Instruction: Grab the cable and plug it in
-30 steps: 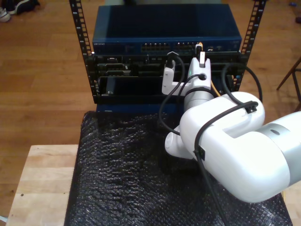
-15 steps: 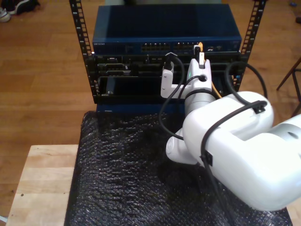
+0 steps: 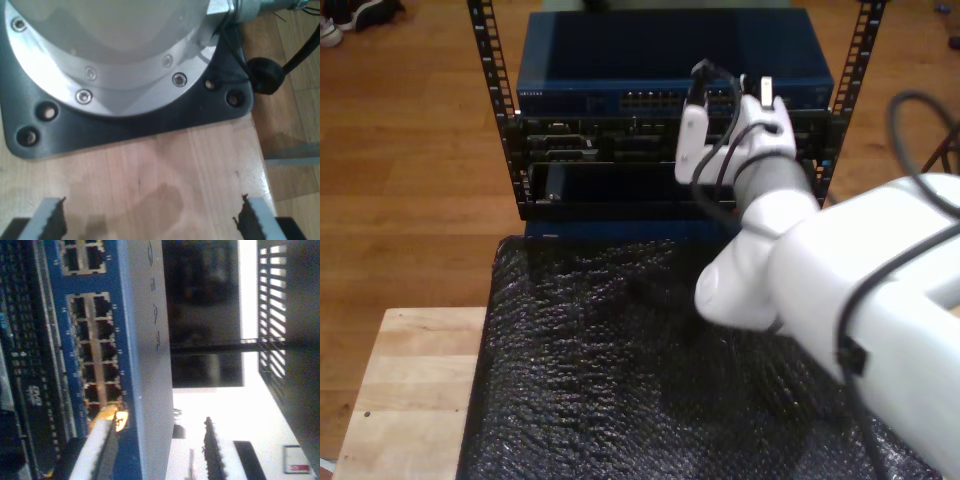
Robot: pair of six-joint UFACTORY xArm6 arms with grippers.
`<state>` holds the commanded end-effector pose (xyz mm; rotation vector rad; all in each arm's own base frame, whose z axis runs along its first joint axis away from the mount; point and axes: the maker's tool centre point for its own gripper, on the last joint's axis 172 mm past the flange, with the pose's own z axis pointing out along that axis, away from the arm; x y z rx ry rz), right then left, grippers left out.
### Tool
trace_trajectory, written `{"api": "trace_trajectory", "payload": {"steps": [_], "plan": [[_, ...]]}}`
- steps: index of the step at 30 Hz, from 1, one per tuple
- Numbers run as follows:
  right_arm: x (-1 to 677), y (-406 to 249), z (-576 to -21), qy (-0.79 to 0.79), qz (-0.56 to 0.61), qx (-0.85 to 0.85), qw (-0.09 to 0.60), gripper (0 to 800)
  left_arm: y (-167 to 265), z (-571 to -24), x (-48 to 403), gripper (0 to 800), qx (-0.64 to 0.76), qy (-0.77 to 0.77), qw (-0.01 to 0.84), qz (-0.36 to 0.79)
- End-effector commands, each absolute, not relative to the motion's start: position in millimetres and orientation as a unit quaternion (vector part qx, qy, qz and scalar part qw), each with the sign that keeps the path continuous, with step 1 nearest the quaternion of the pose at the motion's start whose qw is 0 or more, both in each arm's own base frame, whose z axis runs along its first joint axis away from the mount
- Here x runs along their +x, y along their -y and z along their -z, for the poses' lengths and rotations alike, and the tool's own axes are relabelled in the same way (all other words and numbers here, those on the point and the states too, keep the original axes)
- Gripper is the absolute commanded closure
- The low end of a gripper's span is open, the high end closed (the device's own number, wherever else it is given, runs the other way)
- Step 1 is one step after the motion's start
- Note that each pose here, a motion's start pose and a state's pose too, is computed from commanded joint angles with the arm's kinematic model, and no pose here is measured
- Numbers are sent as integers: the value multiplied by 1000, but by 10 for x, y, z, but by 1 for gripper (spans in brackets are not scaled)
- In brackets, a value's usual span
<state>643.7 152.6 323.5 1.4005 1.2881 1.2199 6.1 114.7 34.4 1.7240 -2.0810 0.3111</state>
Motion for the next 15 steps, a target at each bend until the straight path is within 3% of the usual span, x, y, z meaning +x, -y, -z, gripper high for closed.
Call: {"api": "trace_trajectory", "payload": {"steps": [3,9,15], "plan": [[6472,-1467,-3316,-525,-485,564,414,356,-1147,-344,61,0,620,748,209,-112],[6460,-1262,-3243,-573,-450,573,375,242,-1147,-344,61,0,620,748,209,-112],[6276,-986,-3120,-609,-410,585,344,193,-1155,-347,62,0,620,748,209,-111]]}}
